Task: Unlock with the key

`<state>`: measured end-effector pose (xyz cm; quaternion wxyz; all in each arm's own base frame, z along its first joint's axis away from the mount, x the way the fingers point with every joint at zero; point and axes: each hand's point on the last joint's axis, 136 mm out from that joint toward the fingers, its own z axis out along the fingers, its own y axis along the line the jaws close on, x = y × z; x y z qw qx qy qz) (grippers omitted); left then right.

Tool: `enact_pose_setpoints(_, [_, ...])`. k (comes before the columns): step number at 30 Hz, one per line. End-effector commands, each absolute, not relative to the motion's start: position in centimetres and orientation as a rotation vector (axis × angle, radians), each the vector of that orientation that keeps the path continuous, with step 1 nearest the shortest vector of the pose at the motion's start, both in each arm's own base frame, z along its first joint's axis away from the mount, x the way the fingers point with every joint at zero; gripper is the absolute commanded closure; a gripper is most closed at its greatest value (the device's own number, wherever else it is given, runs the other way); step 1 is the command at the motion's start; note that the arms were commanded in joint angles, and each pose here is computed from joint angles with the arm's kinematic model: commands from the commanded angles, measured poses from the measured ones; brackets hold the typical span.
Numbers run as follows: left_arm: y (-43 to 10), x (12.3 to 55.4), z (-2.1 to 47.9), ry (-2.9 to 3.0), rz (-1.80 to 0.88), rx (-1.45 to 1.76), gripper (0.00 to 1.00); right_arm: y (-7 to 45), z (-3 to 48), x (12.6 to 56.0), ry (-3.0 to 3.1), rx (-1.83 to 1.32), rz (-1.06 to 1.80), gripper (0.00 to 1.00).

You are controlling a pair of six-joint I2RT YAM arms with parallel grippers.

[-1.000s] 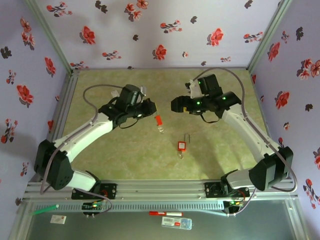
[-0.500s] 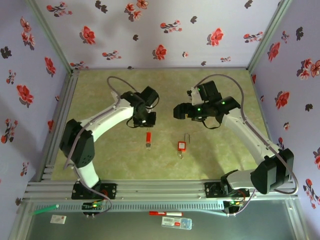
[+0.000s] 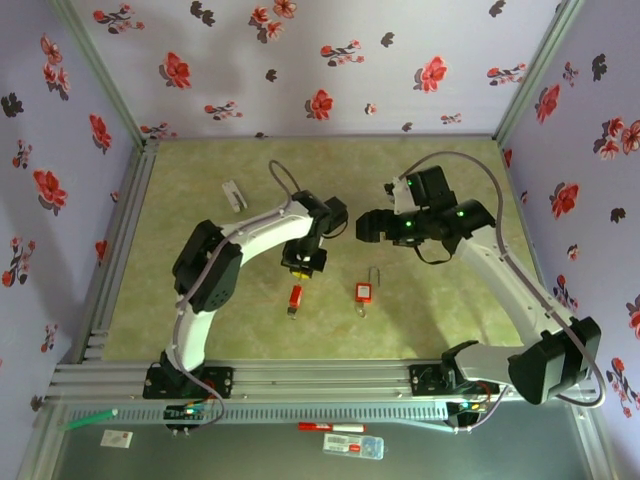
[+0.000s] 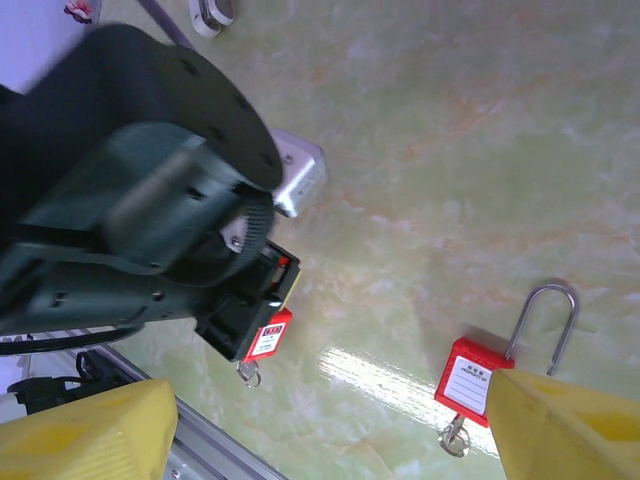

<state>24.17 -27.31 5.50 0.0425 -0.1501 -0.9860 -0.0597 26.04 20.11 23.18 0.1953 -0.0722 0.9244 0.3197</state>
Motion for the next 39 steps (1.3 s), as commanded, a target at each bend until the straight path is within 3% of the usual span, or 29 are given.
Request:
enact_pose_setpoints(1, [-27.2,23.7,5.1,-2.978,-0.280,-0.500,1.00,19.1,23.0,25.4,2.598,-0.213,0.862,0.19])
enact_pose_setpoints(4, [-28.3,23.6,4.9,-2.980,-0.272,-0.503,1.00,18.6,23.0,25.3,2.601,-0.206,0.856,0.19])
enact_pose_setpoints(8, [-30.4,23.4,4.7,-2.994,-0.209,-0.492,0.65,18.4,22.9,25.2,2.601,-0.193,0.870,0.19])
enact_pose_setpoints(12, [-32.7,23.4,5.6,-3.039,-0.090,-0.433,0.47,17.9,23.3,25.3,2.590,-0.180,0.865,0.19])
enact_pose_setpoints(13, [-33.4,23.8,6.3,-3.066,-0.036,-0.411,0.21,17.8,23.4,25.3,2.586,-0.177,0.866,0.19])
enact_pose_setpoints(14, [-34.1,24.2,7.4,-3.097,0.042,-0.373,0.02,17.7,23.5,25.2,2.581,-0.177,0.866,0.19])
enact_pose_setpoints(18, [-35.1,25.7,12.4,-3.224,0.298,-0.229,0.00,17.8,23.6,25.2,2.582,-0.165,0.878,0.19])
enact_pose_setpoints(23, [-31.8,25.7,16.1,-3.338,0.502,-0.049,0.00,17.9,23.9,25.1,2.568,-0.158,0.899,0.18])
enact_pose_setpoints(29, [-28.9,22.4,14.3,-3.327,0.776,-0.025,0.00,18.2,24.0,25.1,2.567,-0.168,0.918,0.18])
enact_pose_setpoints(35, [-27.7,19.3,10.3,-3.325,0.597,-0.288,0.00,19.0,23.8,25.5,2.580,-0.168,0.968,0.18])
enact_pose_setpoints(39, [-26.8,18.5,8.0,-3.319,0.434,-0.301,0.00,19.3,23.7,25.7,2.596,-0.168,0.990,0.18])
